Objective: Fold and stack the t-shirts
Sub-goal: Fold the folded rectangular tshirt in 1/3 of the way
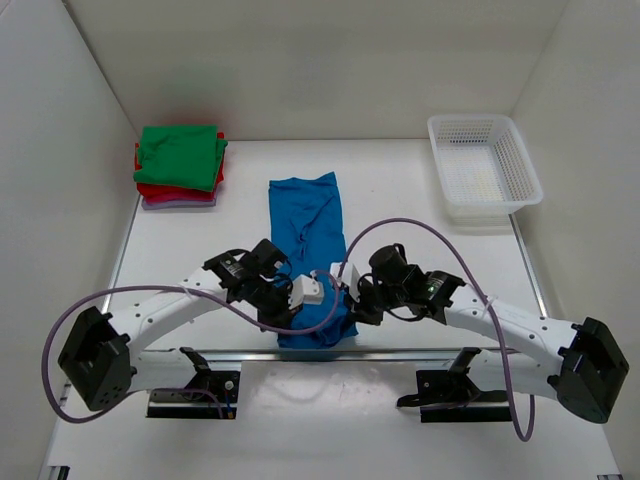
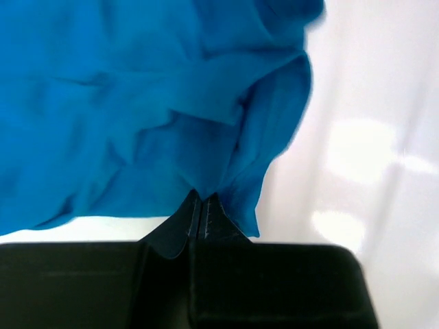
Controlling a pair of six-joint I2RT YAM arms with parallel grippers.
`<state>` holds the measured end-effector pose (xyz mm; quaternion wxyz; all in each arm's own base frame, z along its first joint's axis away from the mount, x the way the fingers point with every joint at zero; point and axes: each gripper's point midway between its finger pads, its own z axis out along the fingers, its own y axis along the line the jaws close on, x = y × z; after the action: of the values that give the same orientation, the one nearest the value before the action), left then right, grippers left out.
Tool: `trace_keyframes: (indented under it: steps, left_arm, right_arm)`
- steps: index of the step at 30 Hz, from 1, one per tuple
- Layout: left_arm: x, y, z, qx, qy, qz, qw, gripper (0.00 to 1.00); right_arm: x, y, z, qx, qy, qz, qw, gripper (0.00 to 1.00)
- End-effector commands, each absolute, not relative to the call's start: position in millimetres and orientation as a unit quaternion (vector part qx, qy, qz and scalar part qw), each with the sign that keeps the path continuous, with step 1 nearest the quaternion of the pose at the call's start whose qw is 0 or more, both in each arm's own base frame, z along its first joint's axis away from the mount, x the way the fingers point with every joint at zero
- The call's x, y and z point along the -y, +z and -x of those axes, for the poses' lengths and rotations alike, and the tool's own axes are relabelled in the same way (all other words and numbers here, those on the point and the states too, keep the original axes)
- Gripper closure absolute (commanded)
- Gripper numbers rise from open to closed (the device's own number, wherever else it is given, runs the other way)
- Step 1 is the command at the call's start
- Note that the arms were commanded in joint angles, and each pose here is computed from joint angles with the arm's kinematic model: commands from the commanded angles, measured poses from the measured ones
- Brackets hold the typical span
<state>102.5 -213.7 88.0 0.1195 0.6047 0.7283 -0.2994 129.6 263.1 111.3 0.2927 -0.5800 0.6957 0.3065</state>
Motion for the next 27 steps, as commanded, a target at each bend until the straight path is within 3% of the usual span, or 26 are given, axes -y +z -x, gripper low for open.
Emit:
trace_keyframes:
  steps: [1,21,27]
  left_arm:
    - [231.2,108.7,-125.5,-0.738,-0.319,-0.563,0.189,1.0]
    - [207.5,120.8,-205.5,-0.817,-0.261,-0.406,0.317,1.0]
    - [201.0,122.8,-223.1,-0.834,-0.256,-0.365,0.325,1.0]
  right_arm:
    - [-274.1,124.0,-137.9,-0.681,0.317,0.581,0.313,1.0]
    - [-278.4,152.8,-214.6,-0.691,0.314,0.52,0.392,1.0]
    - [-274.8,160.1,-247.9,-0.694,0.285,0.515,0.414,1.0]
